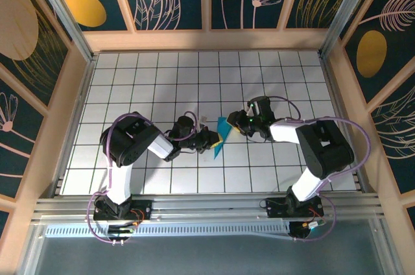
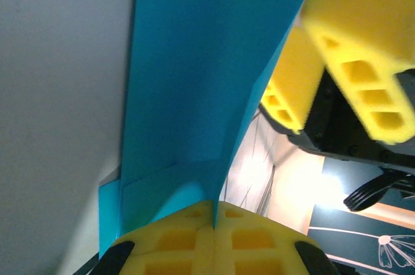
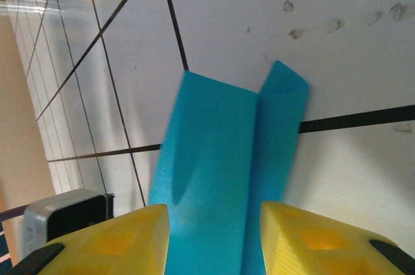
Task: Fold a paper plane with a square sheet of paper (fold left side to right side)
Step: Fold the wing for the fifth time at the center of the table.
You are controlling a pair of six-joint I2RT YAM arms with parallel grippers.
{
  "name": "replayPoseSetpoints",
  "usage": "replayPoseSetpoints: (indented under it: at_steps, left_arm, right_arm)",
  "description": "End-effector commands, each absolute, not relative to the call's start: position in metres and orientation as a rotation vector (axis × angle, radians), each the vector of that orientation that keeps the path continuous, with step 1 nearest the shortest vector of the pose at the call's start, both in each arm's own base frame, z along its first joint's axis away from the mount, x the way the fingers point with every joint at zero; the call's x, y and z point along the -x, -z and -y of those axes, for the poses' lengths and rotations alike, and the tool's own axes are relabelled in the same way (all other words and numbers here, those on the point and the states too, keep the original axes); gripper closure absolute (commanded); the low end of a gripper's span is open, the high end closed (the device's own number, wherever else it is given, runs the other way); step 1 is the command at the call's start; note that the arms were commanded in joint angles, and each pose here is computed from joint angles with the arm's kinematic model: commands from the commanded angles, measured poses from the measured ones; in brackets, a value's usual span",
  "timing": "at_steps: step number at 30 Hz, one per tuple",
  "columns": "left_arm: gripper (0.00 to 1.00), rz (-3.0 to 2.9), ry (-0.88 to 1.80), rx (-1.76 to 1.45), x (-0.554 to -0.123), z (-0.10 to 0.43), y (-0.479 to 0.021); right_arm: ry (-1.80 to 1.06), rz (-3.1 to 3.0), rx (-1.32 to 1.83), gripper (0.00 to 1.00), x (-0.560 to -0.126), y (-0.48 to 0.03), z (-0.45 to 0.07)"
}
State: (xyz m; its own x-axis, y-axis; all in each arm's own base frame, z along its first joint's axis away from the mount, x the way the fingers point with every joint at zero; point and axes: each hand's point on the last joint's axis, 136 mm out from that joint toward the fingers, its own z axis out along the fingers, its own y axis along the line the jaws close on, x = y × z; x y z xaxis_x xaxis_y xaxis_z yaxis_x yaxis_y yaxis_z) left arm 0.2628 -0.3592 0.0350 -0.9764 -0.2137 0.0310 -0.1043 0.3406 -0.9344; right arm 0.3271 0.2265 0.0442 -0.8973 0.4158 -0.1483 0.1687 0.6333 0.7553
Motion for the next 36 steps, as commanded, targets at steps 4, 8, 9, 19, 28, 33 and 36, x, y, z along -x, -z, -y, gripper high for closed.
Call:
replayPoseSetpoints:
  at_steps: [4, 8, 9, 19, 28, 33, 36]
  left_arm:
    - [1.0, -2.449, 1.807, 0.326, -0.263, 0.359, -0.037]
    - [1.0, -2.45, 1.809, 0.334, -0.263, 0.358, -0.036]
    - [1.0, -2.452, 1.808, 0.338, -0.263, 0.358, -0.035]
    - [1.0, -2.451, 1.823, 0.357, -0.262, 0.358, -0.033]
    - [1.0, -2.455, 1.824, 0.367, -0.261, 0.358, -0.031]
    - [1.0, -2.459, 1.827, 0.379, -0.261, 0.357, -0.029]
    - [1.0, -2.459, 1.829, 0.387, -0.261, 0.357, -0.028]
  right_arm:
    - [-1.126, -2.545, -0.476, 0.58, -0.334, -0.047, -0.234]
    - [-1.132, -2.546, -0.469, 0.58, -0.334, -0.046, -0.236]
    - [-1.132, -2.548, -0.467, 0.58, -0.334, -0.046, -0.237]
    - [-1.106, -2.577, -0.474, 0.58, -0.333, -0.04, -0.238]
    - [-1.078, -2.604, -0.474, 0.57, -0.33, -0.035, -0.237]
    - [-1.081, -2.617, -0.464, 0.57, -0.33, -0.032, -0.241]
    - [-1.077, -2.628, -0.459, 0.58, -0.329, -0.029, -0.243]
